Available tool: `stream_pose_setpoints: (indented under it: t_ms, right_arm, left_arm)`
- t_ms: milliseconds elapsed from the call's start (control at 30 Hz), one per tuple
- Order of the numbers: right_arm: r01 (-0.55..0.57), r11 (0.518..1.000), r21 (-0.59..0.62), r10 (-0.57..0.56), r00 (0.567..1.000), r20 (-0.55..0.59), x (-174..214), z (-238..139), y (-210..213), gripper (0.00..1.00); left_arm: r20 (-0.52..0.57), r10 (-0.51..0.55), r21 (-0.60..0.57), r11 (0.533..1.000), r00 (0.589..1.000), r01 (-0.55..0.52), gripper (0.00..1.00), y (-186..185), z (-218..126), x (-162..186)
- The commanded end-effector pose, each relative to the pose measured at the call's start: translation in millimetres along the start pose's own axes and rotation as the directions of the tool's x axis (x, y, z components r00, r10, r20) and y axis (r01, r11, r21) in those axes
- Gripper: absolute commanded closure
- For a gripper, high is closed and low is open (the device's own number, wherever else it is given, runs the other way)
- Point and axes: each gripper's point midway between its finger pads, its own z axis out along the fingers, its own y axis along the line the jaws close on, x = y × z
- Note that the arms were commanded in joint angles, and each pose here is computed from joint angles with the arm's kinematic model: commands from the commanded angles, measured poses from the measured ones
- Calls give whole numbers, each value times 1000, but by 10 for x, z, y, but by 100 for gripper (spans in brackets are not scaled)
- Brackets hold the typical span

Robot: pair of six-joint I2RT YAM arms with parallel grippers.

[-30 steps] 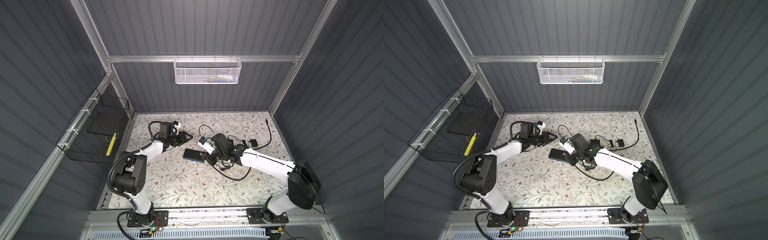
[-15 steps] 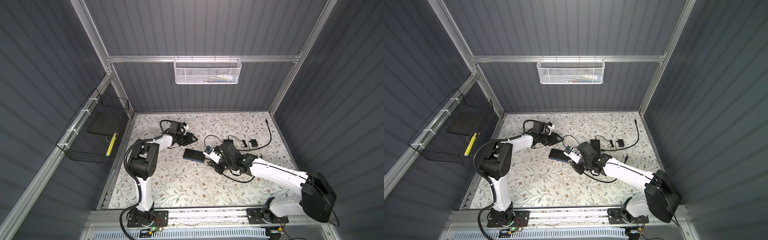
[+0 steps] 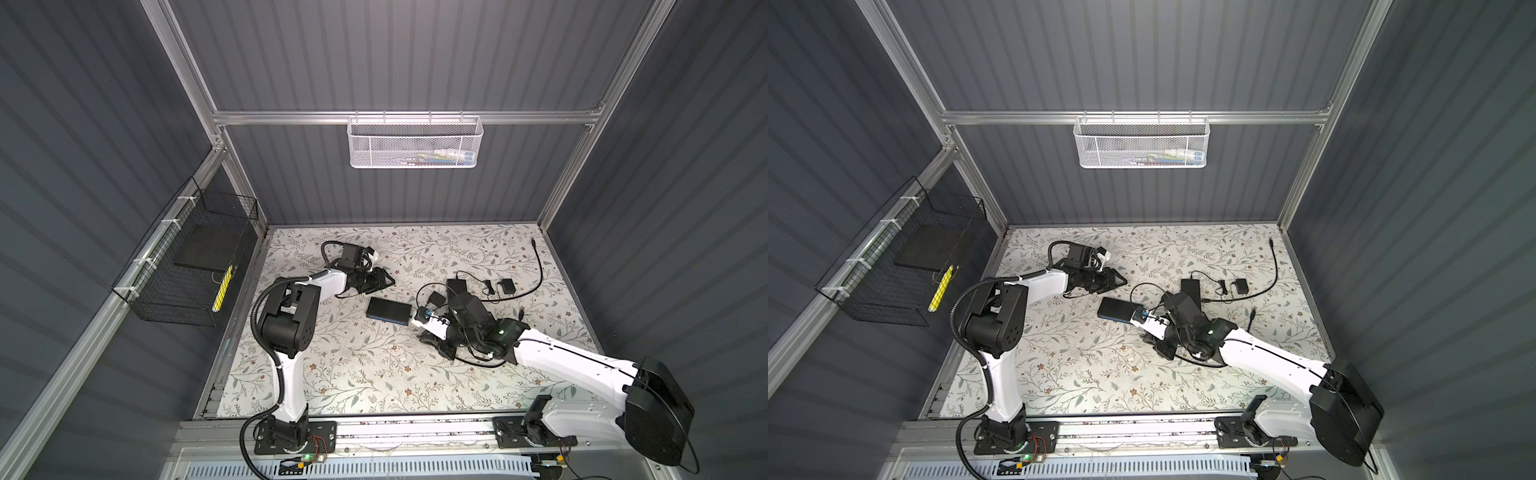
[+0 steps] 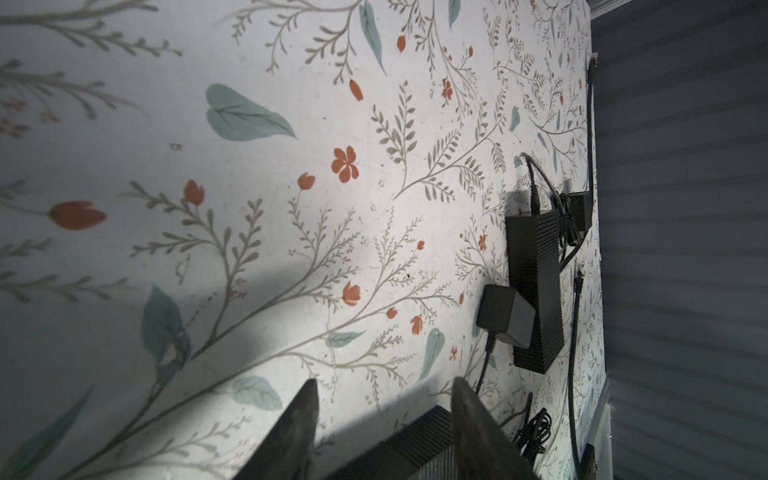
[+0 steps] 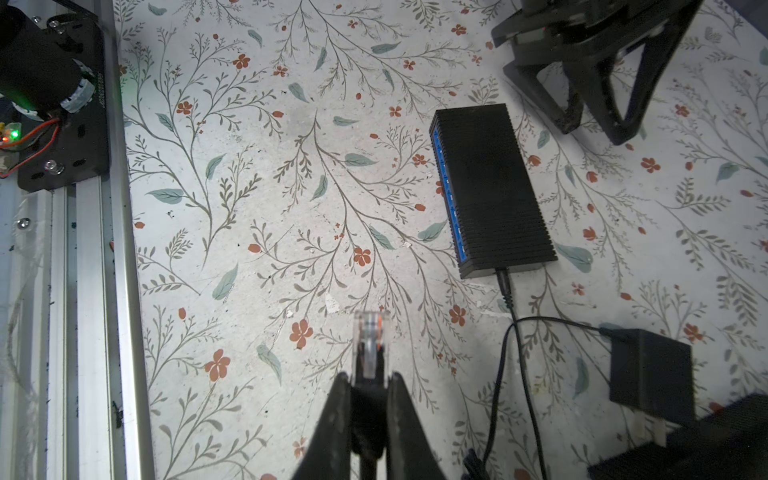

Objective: Insert the plug into the switch port

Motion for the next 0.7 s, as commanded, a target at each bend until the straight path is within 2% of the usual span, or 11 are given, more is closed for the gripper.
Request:
stream_pose_setpoints:
  t_ms: [0,200,367,667]
  right_arm:
    - [15,1000,-20,-15,1000,-6,-13,-10,34,99]
    - [-27,999,-26,24,995,-97,85,77,-2,99]
    - [-80,997,-8,78,989,-123,118,216,-71,100]
    - [-232,970,71,243,933,-266,288,601,-277,100]
  left_arm:
    - [-25,14,-1,1000,1000,-15,49,46,80,36]
    - [-45,29,6,1000,999,-29,48,62,107,81]
    - [-69,51,3,999,996,-51,49,73,96,141]
    - [-81,83,18,996,993,-82,49,22,41,184]
